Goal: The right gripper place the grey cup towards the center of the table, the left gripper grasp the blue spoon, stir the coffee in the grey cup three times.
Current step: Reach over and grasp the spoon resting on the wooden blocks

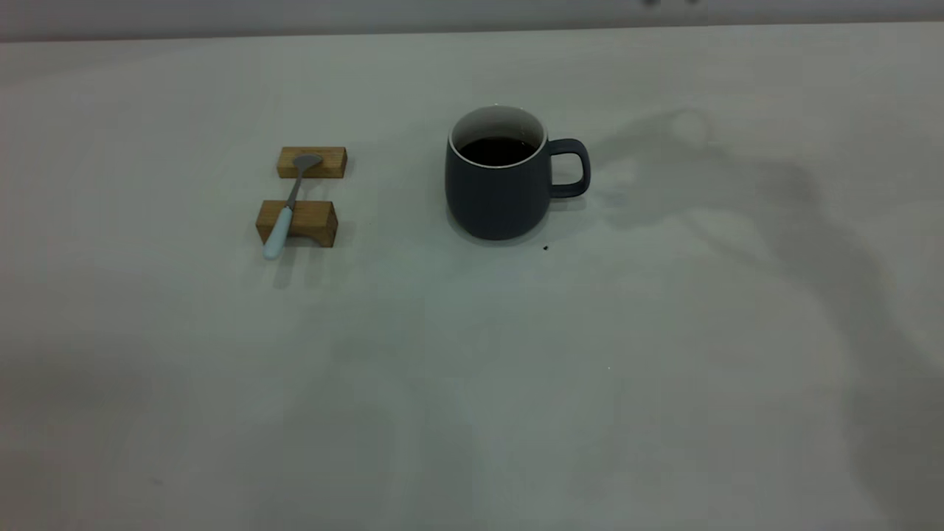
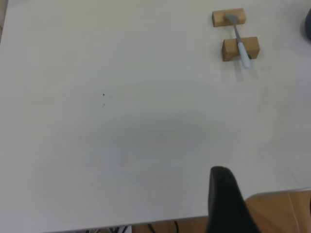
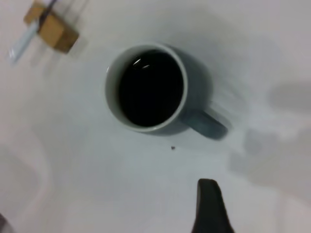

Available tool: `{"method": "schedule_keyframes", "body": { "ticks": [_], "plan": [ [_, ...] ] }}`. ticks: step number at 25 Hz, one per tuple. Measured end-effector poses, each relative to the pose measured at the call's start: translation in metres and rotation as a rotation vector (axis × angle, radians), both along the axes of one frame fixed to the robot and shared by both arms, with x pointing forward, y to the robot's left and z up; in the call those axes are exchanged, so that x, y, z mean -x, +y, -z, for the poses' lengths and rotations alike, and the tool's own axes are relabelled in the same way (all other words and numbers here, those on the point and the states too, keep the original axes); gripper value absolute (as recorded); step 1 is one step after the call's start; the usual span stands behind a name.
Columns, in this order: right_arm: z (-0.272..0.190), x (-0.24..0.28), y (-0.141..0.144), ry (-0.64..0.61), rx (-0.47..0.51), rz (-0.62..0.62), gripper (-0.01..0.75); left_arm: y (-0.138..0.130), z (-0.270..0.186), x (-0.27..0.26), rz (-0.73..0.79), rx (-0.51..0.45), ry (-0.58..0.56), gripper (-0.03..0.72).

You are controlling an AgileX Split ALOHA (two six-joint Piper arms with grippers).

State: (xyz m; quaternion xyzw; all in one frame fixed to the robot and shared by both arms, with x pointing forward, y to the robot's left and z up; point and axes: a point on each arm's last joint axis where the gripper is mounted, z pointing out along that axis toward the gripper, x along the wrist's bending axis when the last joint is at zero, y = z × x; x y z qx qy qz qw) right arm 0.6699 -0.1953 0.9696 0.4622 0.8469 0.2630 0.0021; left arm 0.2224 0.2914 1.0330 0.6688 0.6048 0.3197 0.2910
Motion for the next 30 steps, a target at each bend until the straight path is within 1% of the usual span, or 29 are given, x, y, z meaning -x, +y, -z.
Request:
{"method": "schedule_keyframes", "body": {
  "ticks": [3, 4, 7, 10, 15, 17, 20, 21, 25, 30],
  "plan": [
    [-0.046, 0.031, -0.012, 0.000, 0.054, 0.110, 0.552, 0.000, 0.000, 0.000, 0.000, 0.000, 0.000, 0.483],
    [-0.064, 0.045, -0.018, -0.020, 0.073, 0.146, 0.552, 0.000, 0.000, 0.000, 0.000, 0.000, 0.000, 0.483],
    [-0.102, 0.103, -0.034, -0.066, 0.118, 0.239, 0.552, 0.000, 0.000, 0.000, 0.000, 0.000, 0.000, 0.483],
    [-0.119, 0.170, -0.050, -0.098, 0.131, 0.322, 0.552, 0.000, 0.000, 0.000, 0.000, 0.000, 0.000, 0.483],
    [-0.115, 0.273, -0.073, -0.145, 0.159, 0.431, 0.552, 0.000, 0.000, 0.000, 0.000, 0.000, 0.000, 0.483],
    [-0.106, 0.304, -0.081, -0.145, 0.192, 0.449, 0.552, 0.000, 0.000, 0.000, 0.000, 0.000, 0.000, 0.483],
    [-0.093, 0.344, -0.091, -0.196, 0.200, 0.489, 0.552, 0.000, 0.000, 0.000, 0.000, 0.000, 0.000, 0.483],
    [-0.087, 0.354, -0.094, -0.205, 0.195, 0.511, 0.552, 0.000, 0.000, 0.000, 0.000, 0.000, 0.000, 0.483],
    [-0.070, 0.391, -0.104, -0.316, 0.166, 0.601, 0.552, 0.000, 0.000, 0.000, 0.000, 0.000, 0.000, 0.483],
    [-0.072, 0.415, -0.108, -0.467, 0.115, 0.687, 0.552, 0.000, 0.000, 0.000, 0.000, 0.000, 0.000, 0.483]
  ]
}}
